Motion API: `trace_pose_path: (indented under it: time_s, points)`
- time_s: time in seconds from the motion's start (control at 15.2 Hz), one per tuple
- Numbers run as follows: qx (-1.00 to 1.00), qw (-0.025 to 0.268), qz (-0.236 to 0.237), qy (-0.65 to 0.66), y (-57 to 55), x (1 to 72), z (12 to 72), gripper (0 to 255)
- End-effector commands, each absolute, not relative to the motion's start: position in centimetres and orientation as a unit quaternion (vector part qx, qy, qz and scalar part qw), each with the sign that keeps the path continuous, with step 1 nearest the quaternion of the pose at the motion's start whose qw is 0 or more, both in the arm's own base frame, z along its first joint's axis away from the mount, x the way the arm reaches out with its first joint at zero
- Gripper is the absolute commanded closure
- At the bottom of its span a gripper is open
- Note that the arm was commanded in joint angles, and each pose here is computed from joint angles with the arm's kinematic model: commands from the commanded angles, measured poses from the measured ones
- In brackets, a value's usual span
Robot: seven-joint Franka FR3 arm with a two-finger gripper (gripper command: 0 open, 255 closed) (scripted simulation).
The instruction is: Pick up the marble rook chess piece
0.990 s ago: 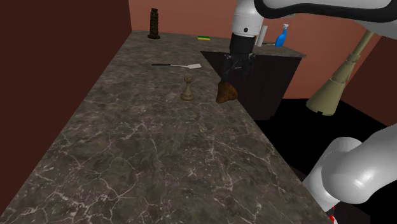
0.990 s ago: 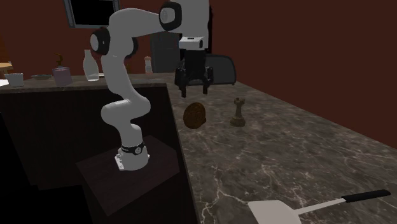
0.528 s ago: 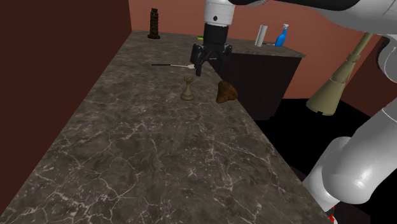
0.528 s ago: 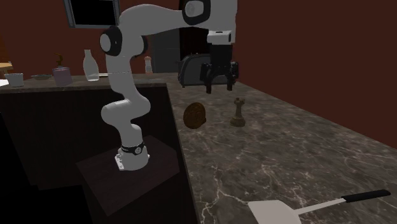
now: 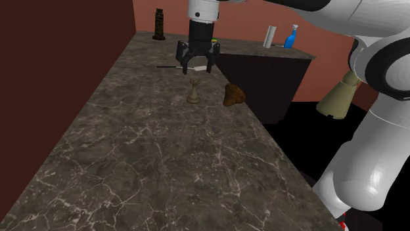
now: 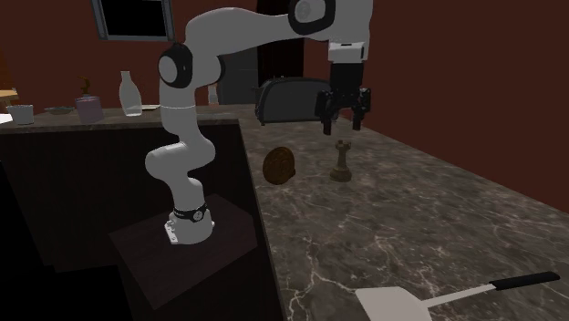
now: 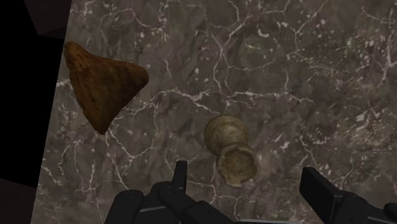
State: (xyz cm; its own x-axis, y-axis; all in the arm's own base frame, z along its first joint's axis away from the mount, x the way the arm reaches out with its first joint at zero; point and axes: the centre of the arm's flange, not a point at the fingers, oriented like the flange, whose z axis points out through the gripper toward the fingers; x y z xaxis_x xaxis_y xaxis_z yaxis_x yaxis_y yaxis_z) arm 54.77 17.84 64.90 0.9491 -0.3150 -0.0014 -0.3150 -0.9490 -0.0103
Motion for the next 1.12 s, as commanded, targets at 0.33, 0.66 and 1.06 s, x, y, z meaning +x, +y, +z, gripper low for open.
trace_pose_path:
  time_s: [0.33, 0.66, 1.06]
  points:
    - [-0.987, 0.005, 0.000, 0.160, 18.0, 54.8, 62.0, 0]
    - [-0.987, 0.005, 0.000, 0.160, 18.0, 54.8, 62.0, 255]
    - [-0.987, 0.005, 0.000, 0.160, 18.0, 54.8, 62.6, 255]
